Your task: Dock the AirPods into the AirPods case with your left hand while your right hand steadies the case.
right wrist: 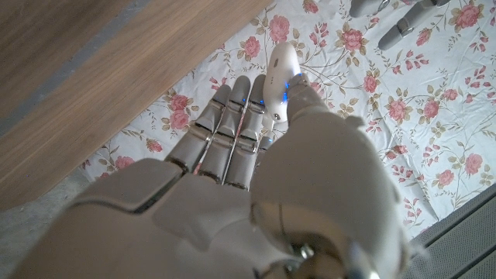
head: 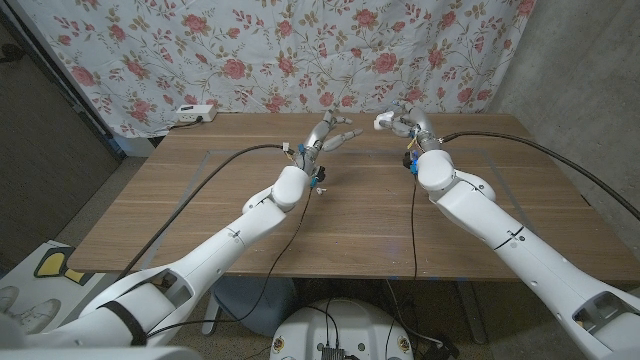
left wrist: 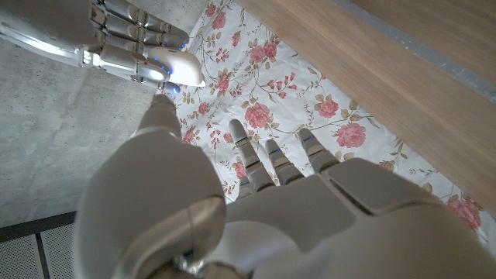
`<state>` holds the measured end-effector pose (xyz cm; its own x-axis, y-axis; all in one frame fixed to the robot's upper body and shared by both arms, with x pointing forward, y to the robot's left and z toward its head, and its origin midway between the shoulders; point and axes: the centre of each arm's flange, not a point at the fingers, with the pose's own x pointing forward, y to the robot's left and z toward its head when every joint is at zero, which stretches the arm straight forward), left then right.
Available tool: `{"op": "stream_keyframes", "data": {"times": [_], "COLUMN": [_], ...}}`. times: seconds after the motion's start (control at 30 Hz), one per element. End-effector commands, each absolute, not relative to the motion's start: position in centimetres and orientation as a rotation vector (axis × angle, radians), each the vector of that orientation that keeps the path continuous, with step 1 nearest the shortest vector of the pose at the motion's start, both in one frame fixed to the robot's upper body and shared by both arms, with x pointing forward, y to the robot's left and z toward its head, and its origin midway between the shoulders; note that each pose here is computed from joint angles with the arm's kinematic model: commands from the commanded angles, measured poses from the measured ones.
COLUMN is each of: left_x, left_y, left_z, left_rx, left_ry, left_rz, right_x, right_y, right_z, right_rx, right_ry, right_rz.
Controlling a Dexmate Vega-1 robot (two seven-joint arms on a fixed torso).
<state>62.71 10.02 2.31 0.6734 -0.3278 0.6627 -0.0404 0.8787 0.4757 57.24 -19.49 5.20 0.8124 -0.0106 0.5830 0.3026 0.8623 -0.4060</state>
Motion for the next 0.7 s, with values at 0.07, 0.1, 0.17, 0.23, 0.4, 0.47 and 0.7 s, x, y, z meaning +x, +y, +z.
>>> {"op": "stream_keyframes", "data": {"times": [0.07,0.1,0.17,0.23,0.4,0.47,0.7], "left_x": [61.1,61.0,60.6,60.3,59.8,59.7,58.9], "left_y": [11.4,11.6,12.0,12.5,13.3,13.5,14.5], "left_z": [2.5,2.6,2.8,2.9,2.8,2.7,2.5], "left_rx": [0.439,0.447,0.449,0.435,0.435,0.441,0.441], "left_ry": [-0.831,-0.833,-0.837,-0.837,-0.831,-0.824,-0.793], "left_rz": [-0.131,-0.128,-0.111,-0.105,-0.082,-0.082,-0.036], "right_x": [57.1,57.1,57.1,57.1,57.0,57.0,56.8], "right_y": [-20.4,-20.5,-20.6,-20.8,-21.1,-21.1,-21.2], "right_z": [4.6,4.5,4.4,4.3,4.2,4.2,4.1], "right_rx": [-0.428,-0.421,-0.419,-0.419,-0.408,-0.409,-0.402], "right_ry": [-0.667,-0.668,-0.667,-0.665,-0.673,-0.678,-0.692], "right_rz": [-0.146,-0.144,-0.14,-0.142,-0.147,-0.15,-0.156]}}
